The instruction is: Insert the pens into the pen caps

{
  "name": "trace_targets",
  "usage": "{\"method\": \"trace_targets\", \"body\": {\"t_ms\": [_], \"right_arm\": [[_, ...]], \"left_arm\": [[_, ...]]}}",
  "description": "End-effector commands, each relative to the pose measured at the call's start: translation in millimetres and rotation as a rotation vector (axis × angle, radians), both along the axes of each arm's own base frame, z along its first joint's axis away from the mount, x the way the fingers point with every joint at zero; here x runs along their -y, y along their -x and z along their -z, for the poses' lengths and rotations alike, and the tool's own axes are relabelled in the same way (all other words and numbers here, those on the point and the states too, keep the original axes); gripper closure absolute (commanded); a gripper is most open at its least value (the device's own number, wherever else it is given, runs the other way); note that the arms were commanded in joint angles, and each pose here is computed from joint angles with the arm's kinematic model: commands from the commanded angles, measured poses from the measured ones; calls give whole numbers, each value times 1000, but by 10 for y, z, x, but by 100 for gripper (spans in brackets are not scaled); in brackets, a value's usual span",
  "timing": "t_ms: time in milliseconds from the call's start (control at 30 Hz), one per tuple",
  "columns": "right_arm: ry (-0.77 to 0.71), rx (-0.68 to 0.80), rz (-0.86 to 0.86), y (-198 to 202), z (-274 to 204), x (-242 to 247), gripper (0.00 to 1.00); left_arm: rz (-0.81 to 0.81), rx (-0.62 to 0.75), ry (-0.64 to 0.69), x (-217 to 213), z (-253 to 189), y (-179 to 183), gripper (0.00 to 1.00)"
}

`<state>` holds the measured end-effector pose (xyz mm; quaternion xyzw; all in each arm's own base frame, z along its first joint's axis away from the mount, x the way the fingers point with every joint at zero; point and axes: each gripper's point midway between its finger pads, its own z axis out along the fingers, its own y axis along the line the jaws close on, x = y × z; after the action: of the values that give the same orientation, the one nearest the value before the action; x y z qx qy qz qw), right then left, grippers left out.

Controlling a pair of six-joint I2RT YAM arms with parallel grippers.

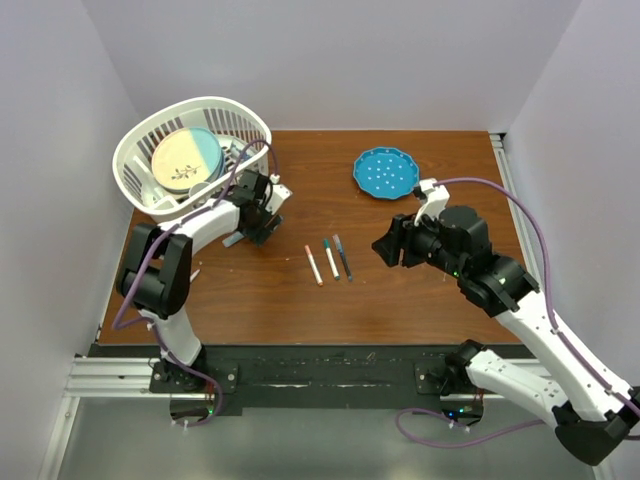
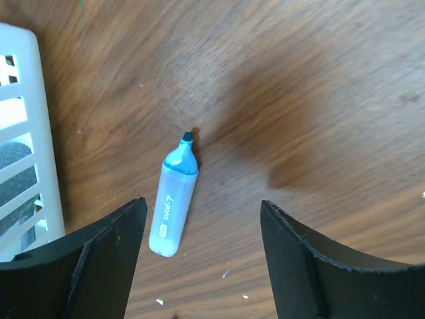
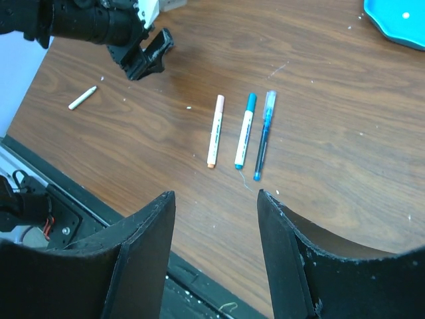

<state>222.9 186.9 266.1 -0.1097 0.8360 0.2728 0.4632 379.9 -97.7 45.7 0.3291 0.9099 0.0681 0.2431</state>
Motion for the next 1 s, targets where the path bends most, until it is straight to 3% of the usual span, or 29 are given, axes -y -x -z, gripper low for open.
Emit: {"method": "trace_targets", "body": {"t_ms": [0, 533, 767, 967], "right_arm": [[-6, 44, 15, 17, -227, 66, 44], [-8, 80, 22, 73, -332, 144, 43], [-22, 95, 17, 84, -383, 140, 43], [-32, 99, 16, 116, -390, 155, 43]], "left_arm": [[-4, -8, -2, -43, 0, -110, 27], [-45, -113, 5, -111, 273, 0, 28], [-37, -256, 135, 79, 447, 387, 38], [-44, -303, 228, 216, 459, 570, 46]]}}
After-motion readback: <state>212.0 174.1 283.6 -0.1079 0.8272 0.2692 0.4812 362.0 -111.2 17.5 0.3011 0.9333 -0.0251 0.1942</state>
